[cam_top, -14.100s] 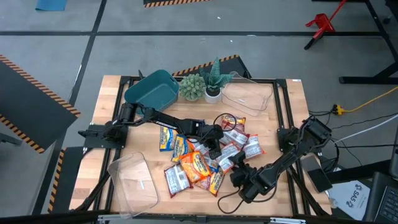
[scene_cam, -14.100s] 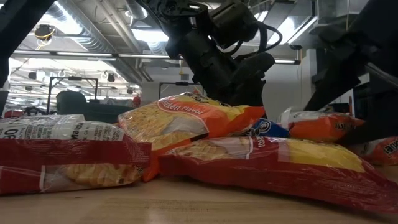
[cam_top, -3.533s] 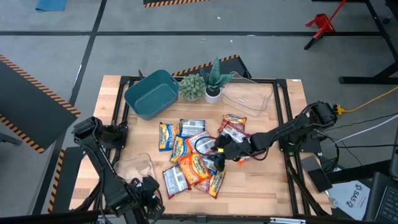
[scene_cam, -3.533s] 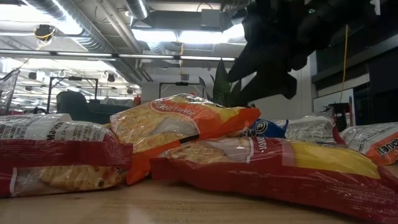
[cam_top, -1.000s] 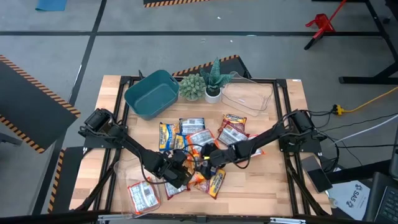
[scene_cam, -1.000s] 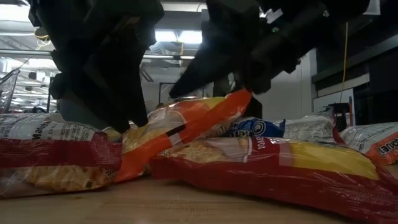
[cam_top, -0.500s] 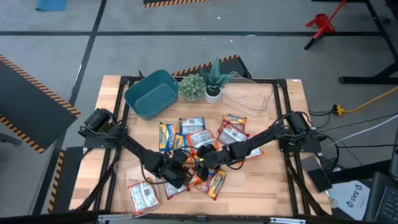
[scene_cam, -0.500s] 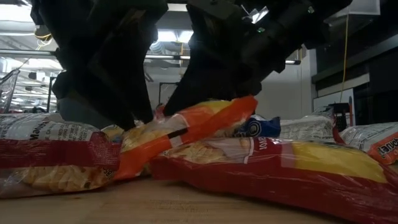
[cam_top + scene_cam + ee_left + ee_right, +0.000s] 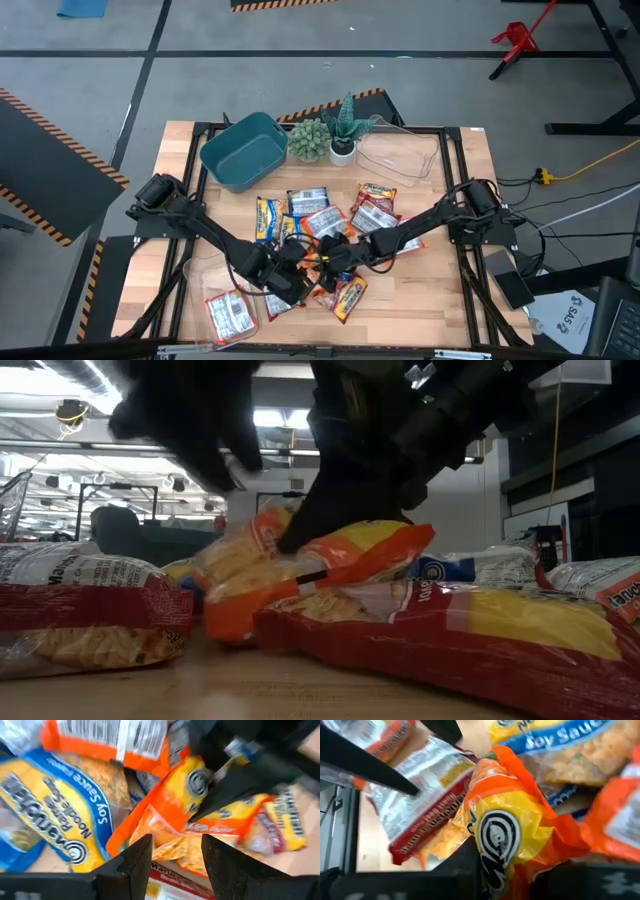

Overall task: Sort Maruchan noodles
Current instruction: Put the orange noodle pack into the bottom transparent bin

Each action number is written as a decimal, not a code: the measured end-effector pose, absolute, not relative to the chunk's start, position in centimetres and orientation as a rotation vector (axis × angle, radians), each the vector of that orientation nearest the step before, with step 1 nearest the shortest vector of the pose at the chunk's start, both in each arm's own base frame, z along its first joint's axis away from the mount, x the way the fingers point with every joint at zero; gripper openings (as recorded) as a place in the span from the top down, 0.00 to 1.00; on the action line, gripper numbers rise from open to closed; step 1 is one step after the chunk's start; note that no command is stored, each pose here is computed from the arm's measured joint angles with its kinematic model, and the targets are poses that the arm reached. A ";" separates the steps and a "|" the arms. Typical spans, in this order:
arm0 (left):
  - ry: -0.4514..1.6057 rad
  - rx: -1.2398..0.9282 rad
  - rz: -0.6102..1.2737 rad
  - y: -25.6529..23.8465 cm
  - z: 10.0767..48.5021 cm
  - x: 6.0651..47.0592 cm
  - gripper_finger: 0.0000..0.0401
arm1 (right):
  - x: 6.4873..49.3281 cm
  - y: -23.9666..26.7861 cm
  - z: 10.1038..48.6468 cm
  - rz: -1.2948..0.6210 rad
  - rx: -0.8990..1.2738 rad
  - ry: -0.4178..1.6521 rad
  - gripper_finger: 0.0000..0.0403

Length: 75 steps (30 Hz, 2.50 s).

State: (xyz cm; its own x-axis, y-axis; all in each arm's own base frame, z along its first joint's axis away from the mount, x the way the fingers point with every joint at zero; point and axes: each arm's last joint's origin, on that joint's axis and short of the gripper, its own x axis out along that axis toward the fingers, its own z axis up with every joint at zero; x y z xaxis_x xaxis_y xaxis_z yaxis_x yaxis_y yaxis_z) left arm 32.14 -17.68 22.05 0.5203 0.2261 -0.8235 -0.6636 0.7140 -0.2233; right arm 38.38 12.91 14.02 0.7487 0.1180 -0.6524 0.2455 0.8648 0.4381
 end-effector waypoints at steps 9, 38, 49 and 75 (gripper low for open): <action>0.819 -0.456 0.544 -18.6 32.6 31.7 0.59 | 39.8 13.6 16.8 0.024 0.561 0.664 0.83; 0.165 -0.291 0.472 -21.5 49.2 22.0 0.59 | 52.4 18.0 24.5 0.223 0.525 0.283 0.83; 0.178 -0.270 0.463 -21.7 49.1 21.9 0.59 | 55.4 18.2 22.1 0.210 0.514 0.231 0.83; 0.158 -0.246 0.491 -21.5 49.1 21.8 0.59 | 57.6 16.6 16.7 0.141 0.400 0.194 0.83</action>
